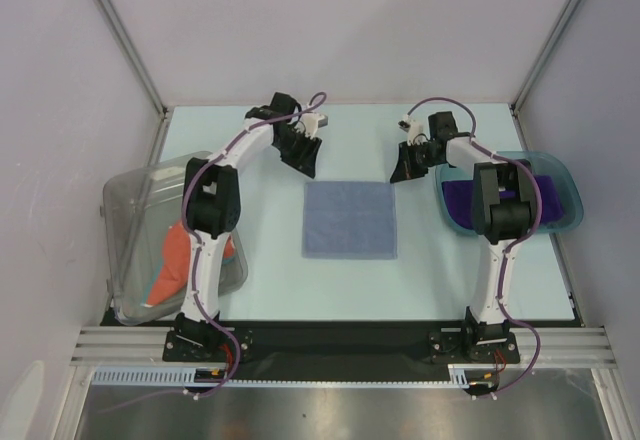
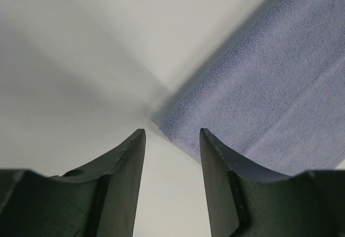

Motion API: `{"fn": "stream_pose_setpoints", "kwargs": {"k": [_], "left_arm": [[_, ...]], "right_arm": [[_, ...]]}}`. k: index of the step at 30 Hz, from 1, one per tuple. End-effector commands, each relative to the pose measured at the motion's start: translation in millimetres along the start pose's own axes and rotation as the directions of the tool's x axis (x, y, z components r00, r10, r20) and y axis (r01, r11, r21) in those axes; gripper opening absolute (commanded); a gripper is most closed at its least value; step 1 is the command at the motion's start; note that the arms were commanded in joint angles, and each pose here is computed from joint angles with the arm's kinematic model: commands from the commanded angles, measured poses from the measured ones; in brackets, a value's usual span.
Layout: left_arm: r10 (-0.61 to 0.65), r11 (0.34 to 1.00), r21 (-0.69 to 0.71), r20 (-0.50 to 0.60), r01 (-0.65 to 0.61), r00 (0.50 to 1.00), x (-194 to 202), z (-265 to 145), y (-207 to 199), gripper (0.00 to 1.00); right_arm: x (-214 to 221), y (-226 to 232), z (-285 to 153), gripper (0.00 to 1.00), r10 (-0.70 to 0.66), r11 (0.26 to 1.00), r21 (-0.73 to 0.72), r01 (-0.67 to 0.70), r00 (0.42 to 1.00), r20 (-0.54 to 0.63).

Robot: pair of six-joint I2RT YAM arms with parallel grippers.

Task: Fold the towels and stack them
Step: Fold the towel

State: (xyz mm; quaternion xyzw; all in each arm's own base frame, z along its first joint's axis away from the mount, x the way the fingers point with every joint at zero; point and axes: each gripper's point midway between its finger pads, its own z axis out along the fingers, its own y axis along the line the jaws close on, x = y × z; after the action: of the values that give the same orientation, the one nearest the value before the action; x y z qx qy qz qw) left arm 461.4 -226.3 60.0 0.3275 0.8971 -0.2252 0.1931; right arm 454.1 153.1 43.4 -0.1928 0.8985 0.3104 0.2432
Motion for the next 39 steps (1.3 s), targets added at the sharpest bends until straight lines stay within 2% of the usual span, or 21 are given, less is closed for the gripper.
{"fn": "stream_pose_setpoints", "kwargs": {"k": [1,14,16,19,20,22,26,30,35,39], "left_arm": [[0.032,0.998,0.045,0.002,-0.032,0.999,2.0,1.4,-3.6,0.51],[0.017,0.999,0.038,-0.051,-0.015,0.999,14.6,23.0,6.7,0.50],[0.018,0.999,0.042,-0.048,-0.016,0.999,11.9,22.7,6.5,0.43],[0.015,0.998,0.061,-0.040,-0.013,0.999,8.2,24.3,4.2,0.20],[0.014,0.997,0.078,-0.035,-0.012,0.999,6.6,24.7,0.8,0.08],[0.013,0.996,0.093,-0.022,-0.011,1.000,2.8,22.6,-2.8,0.00],[0.014,0.993,0.119,0.018,-0.016,1.000,-5.0,13.3,-12.4,0.00],[0.006,0.997,0.075,0.059,-0.010,0.998,-14.2,-2.2,-13.6,0.00],[0.005,1.000,0.029,0.141,-0.009,0.990,-25.5,-31.6,-23.6,0.00],[0.008,1.000,0.024,0.182,-0.012,0.983,-22.0,-43.7,-36.2,0.01]], "right_arm": [[-10.3,2.2,-5.7,0.00,-0.018,1.000,0.007,0.018,1.000,0.025],[-11.8,-2.3,-5.6,0.00,-0.012,1.000,0.013,0.011,1.000,0.029],[-11.2,-3.5,-5.0,0.00,-0.010,1.000,0.014,0.009,1.000,0.029],[-9.2,-5.1,-3.9,0.00,-0.005,1.000,0.014,0.005,1.000,0.025],[-9.5,-4.5,-3.5,0.00,-0.007,1.000,0.013,0.007,1.000,0.025],[-10.4,-3.7,-4.5,0.00,-0.008,1.000,0.017,0.008,1.000,0.026],[-13.7,-1.8,-8.1,0.00,-0.007,1.000,0.023,0.006,0.999,0.034],[-19.7,3.2,-16.1,0.00,-0.015,0.999,0.046,0.013,0.999,0.045],[-29.1,15.3,-34.9,0.00,-0.041,0.990,0.140,0.028,0.995,0.093],[-6.6,22.0,-44.2,0.00,-0.033,0.971,0.237,0.008,0.994,0.104]]}}
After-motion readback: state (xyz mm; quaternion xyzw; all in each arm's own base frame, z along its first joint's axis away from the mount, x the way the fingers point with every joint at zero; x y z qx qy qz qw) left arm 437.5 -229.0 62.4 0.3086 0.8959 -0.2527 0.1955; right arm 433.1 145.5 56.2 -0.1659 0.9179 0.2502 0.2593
